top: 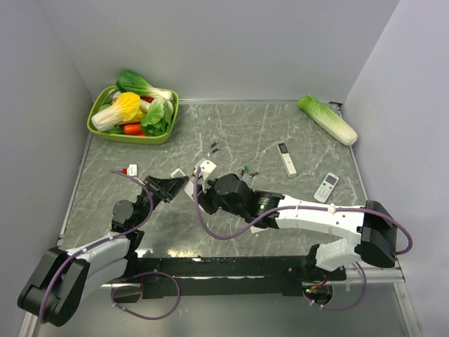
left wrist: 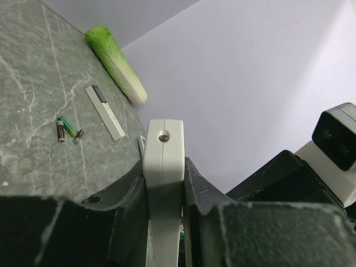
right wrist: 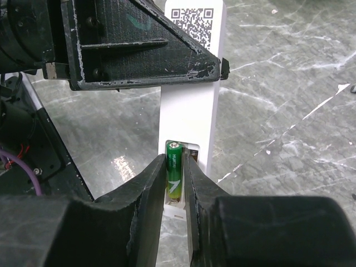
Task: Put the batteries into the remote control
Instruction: Load the battery into the remote control.
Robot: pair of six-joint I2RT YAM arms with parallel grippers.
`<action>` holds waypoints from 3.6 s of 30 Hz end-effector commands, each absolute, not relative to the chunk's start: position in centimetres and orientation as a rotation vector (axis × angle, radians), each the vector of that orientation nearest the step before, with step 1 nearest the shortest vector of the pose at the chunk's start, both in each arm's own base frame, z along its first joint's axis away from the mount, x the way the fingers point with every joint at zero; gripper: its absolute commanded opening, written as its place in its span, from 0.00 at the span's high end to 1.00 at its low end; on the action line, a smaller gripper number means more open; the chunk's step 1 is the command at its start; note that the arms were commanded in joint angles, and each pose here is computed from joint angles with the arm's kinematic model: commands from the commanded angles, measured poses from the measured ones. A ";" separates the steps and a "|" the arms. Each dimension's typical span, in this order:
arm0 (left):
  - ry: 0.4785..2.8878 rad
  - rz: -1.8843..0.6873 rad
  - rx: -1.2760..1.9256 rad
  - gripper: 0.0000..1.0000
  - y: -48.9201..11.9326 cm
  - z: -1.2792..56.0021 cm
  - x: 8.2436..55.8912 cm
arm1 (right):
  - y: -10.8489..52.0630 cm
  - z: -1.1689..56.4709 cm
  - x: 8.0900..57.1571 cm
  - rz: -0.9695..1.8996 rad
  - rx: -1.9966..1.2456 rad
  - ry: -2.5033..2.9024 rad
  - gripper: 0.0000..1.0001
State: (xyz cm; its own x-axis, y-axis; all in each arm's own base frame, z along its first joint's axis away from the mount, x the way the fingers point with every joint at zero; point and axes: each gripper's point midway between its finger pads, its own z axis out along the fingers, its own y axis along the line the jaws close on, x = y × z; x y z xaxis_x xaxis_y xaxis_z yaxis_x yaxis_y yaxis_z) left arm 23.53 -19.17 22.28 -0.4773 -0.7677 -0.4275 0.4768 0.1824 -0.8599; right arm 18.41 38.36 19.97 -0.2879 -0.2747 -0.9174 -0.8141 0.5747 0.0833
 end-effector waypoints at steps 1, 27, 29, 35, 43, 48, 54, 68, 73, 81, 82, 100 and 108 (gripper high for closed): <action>1.221 -1.604 -0.232 0.98 -18.6 27.0 22.0 | 38.9 19.5 18.2 0.696 -0.899 1.870 0.73; 1.334 -1.603 -0.224 0.99 -19.8 25.3 22.7 | 35.5 27.1 17.6 0.644 -1.044 1.671 0.26; 1.348 -1.607 -0.202 0.98 -20.1 25.4 22.7 | 34.7 27.9 17.7 0.640 -1.103 1.607 0.22; 1.420 -1.646 -0.162 0.98 -21.3 25.1 22.7 | 33.3 28.5 16.4 0.699 -1.341 1.340 0.19; 1.512 -1.695 -0.077 0.98 -23.0 25.1 22.7 | 32.8 28.9 14.2 0.716 -1.539 0.962 0.30; 1.547 -1.708 -0.037 0.98 -23.5 25.3 22.7 | 33.9 27.0 14.6 0.733 -1.638 0.968 0.34; 1.577 -1.677 0.001 0.98 -23.7 25.2 22.7 | 35.0 26.5 15.5 0.721 -1.674 0.988 0.47; 1.574 -1.691 0.050 0.98 -24.1 25.7 22.4 | 36.0 25.7 16.4 0.708 -1.721 1.006 0.53; 1.577 -1.686 0.053 0.98 -24.1 25.7 22.4 | 36.2 25.3 16.5 0.707 -1.737 1.012 0.53; 1.571 -1.694 0.061 0.98 -24.1 25.8 22.3 | 36.4 24.6 16.8 0.707 -1.752 1.030 0.56; 1.570 -1.695 0.061 0.98 -24.1 25.8 22.3 | 36.4 24.5 16.9 0.708 -1.753 1.033 0.56; 1.541 -1.705 0.060 0.98 -24.0 26.6 22.1 | 36.4 22.9 16.5 0.737 -1.805 1.077 0.69; 1.482 -1.736 0.040 0.98 -23.7 27.7 21.8 | 36.1 21.4 16.3 0.753 -1.832 1.122 0.79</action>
State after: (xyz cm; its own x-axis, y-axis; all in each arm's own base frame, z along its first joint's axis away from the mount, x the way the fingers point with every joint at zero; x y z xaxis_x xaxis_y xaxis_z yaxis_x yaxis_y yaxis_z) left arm 22.44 -23.91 23.31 -0.7092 -0.5096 -0.4872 0.4951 0.1319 -0.8587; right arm 16.48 36.05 21.97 0.4276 -0.3899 -0.8156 -0.9034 -0.2157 -0.3705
